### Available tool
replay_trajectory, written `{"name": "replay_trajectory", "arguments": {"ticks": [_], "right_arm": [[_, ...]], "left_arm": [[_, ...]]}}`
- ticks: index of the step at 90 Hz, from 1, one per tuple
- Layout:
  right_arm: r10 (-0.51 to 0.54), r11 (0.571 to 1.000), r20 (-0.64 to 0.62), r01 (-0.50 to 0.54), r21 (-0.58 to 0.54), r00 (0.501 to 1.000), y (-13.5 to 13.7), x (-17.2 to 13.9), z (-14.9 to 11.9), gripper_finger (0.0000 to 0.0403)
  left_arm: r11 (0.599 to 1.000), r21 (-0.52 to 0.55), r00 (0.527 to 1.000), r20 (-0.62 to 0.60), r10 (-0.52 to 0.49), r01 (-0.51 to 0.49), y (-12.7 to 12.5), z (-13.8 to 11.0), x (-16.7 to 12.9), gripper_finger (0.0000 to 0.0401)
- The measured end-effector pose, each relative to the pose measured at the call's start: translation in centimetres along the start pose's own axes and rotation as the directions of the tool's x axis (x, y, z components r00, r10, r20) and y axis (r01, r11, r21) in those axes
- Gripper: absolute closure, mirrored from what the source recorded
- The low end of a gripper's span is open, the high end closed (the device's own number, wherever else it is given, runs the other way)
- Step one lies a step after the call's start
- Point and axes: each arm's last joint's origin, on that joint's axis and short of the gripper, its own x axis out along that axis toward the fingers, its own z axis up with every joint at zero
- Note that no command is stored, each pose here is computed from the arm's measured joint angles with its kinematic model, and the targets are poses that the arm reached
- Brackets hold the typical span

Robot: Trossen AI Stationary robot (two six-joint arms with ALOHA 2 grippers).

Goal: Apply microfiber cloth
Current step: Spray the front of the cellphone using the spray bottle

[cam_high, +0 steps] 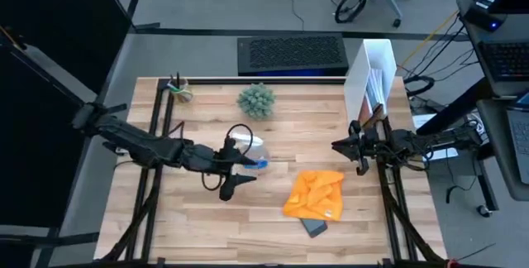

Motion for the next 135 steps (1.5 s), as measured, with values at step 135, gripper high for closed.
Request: {"name": "replay_trajectory", "arguments": {"ticks": [135], "right_arm": [[-0.247,0.846,-0.376,0.009,-0.533,0.893,-0.7,23.2,-4.9,0.0364]], "left_arm": [[0.801,0.060,0.803,0.052,0.594,-0.596,3.5,-3.4,4.5,0.0136]]}}
